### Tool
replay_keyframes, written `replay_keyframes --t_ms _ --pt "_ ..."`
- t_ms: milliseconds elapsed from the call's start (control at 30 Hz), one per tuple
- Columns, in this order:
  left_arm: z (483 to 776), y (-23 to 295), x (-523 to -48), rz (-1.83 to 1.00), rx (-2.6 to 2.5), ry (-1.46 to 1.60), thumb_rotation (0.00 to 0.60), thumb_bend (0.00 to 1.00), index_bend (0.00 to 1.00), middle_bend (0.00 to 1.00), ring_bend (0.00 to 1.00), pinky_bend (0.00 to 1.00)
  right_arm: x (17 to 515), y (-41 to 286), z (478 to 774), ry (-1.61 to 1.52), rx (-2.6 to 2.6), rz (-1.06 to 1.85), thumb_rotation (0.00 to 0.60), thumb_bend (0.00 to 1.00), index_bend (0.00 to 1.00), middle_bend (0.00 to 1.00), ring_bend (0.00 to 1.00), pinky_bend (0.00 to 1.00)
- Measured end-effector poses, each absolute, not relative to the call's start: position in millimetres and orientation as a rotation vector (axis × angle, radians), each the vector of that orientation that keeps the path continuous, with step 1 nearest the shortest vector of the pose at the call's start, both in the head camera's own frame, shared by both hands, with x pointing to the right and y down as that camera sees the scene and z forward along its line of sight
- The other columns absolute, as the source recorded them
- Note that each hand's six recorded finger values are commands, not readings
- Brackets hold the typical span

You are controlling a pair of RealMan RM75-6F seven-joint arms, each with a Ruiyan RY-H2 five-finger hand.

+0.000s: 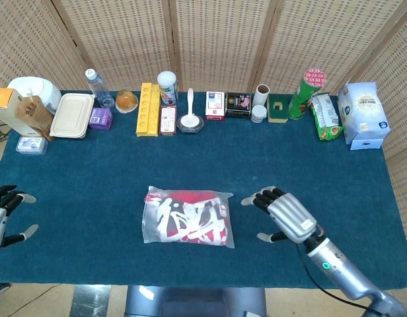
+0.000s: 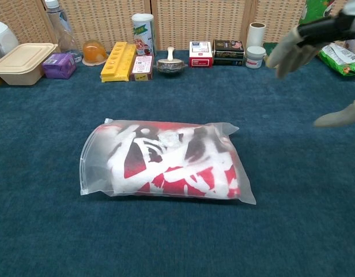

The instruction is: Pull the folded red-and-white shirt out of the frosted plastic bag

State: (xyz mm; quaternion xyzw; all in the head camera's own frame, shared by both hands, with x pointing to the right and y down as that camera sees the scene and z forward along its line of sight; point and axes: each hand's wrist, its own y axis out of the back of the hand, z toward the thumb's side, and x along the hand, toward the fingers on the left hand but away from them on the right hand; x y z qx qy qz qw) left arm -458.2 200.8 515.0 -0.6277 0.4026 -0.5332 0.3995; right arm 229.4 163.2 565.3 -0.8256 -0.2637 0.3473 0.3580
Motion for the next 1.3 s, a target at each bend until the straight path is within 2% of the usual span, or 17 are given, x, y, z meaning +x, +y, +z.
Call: replay_keyframes --t_ms 167,267,767,1067,1300 --pt "516 197 -460 -1.351 -1.587 1.009 0.600 0.10 0.39 0.39 0.22 0.26 201 163 582 -0.607 -2.132 0.921 0.597 0.01 0.04 0.17 0.21 0.20" --pt "517 196 -462 -1.354 -1.585 1.010 0.600 0.10 0.39 0.39 0.22 0.26 184 164 591 -0.574 -2.123 0.934 0.597 0.00 0.00 0.11 0.18 0.19" --pt "513 203 -483 -1.375 -1.571 1.037 0.600 0.10 0.39 0.39 0.22 0.26 95 186 638 -0.448 -2.083 1.003 0.598 0.00 0.00 0.07 0.15 0.17" --pt "511 209 -491 -1.393 -1.567 1.053 0.600 0.10 0.39 0.39 0.22 0.26 91 182 662 -0.424 -2.037 1.098 0.599 0.00 0.00 0.03 0.14 0.16" --pt "511 212 -493 -1.395 -1.566 1.064 0.600 0.10 0.39 0.39 0.22 0.26 95 162 681 -0.405 -1.911 1.133 0.599 0.00 0.00 0.03 0.14 0.15"
